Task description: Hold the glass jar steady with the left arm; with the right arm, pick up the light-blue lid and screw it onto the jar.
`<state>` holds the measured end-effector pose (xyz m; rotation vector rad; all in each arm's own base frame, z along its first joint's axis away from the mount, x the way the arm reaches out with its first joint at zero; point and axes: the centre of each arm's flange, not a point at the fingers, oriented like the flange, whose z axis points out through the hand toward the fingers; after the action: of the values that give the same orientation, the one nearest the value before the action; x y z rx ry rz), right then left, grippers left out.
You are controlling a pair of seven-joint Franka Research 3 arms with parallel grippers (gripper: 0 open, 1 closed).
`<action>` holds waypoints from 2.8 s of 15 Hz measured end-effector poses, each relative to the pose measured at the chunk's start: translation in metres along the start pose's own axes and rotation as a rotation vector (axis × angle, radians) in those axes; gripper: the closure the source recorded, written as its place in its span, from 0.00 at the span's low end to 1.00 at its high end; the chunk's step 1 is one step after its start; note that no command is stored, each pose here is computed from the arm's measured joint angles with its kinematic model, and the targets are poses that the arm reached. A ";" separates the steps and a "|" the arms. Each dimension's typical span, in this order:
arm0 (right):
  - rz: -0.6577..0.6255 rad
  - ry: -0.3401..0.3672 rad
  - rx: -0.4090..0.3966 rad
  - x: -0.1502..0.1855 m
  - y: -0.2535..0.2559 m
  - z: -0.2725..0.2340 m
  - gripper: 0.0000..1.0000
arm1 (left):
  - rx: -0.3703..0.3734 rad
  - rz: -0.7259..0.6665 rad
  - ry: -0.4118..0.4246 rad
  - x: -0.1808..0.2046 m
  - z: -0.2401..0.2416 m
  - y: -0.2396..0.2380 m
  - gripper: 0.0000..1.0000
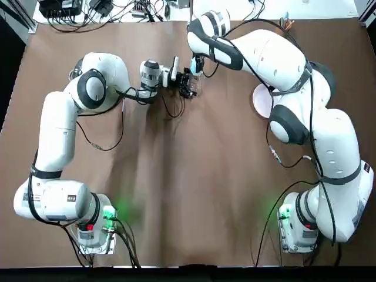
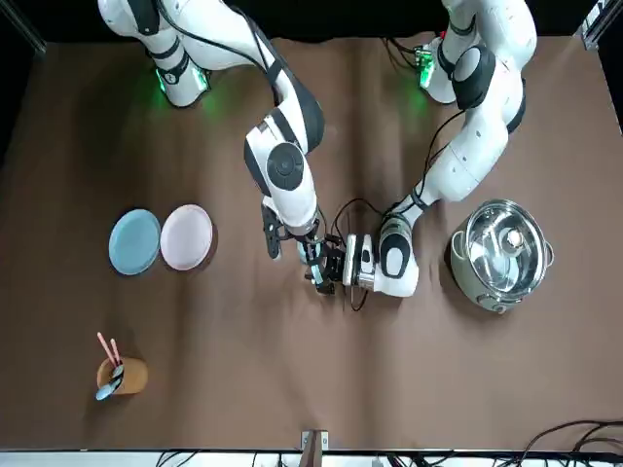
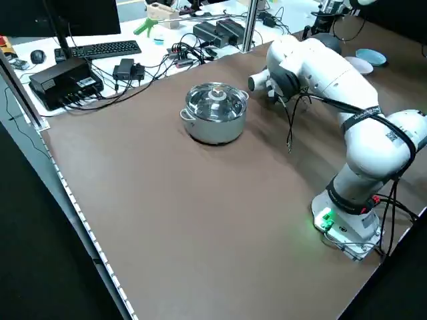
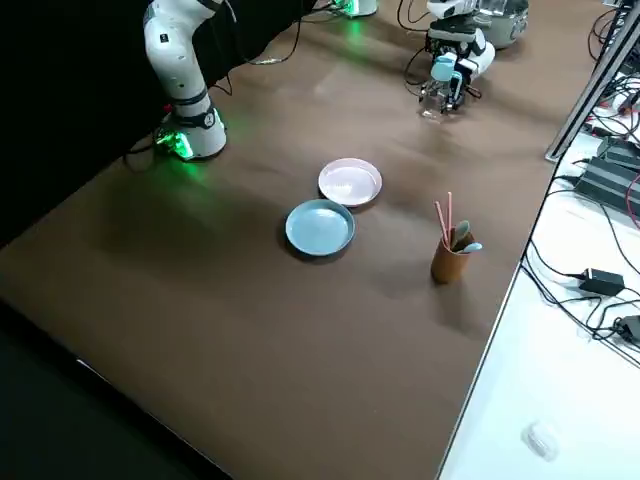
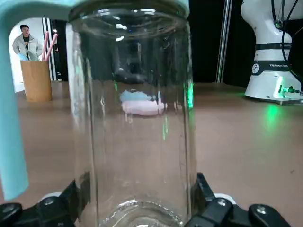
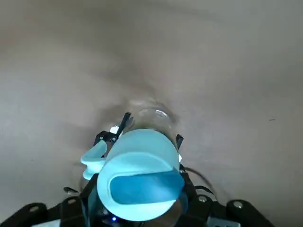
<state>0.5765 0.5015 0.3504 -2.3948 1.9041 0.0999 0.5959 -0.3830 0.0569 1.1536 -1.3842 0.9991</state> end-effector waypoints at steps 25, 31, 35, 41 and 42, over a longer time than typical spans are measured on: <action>-0.143 0.029 0.023 0.245 -0.069 -0.086 0.00 | 0.004 0.053 -0.005 0.010 -0.003 -0.006 0.07; -0.369 -0.088 0.015 0.395 -0.060 -0.136 0.00 | -0.034 0.123 -0.050 0.025 -0.008 -0.012 0.00; -0.664 -0.103 0.057 0.446 -0.034 -0.197 0.00 | -0.033 0.126 -0.051 0.026 -0.009 -0.013 0.00; -0.824 -0.116 0.052 0.473 -0.020 -0.212 0.00 | -0.030 0.134 -0.053 0.025 -0.012 -0.014 0.00; -0.859 -0.103 0.058 0.472 -0.017 -0.220 0.00 | -0.025 0.132 -0.054 0.024 -0.016 -0.015 0.00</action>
<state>0.7002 0.0248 0.5221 -2.8482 0.7003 0.1019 0.6133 -0.3736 0.0826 1.0887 -1.5278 1.0479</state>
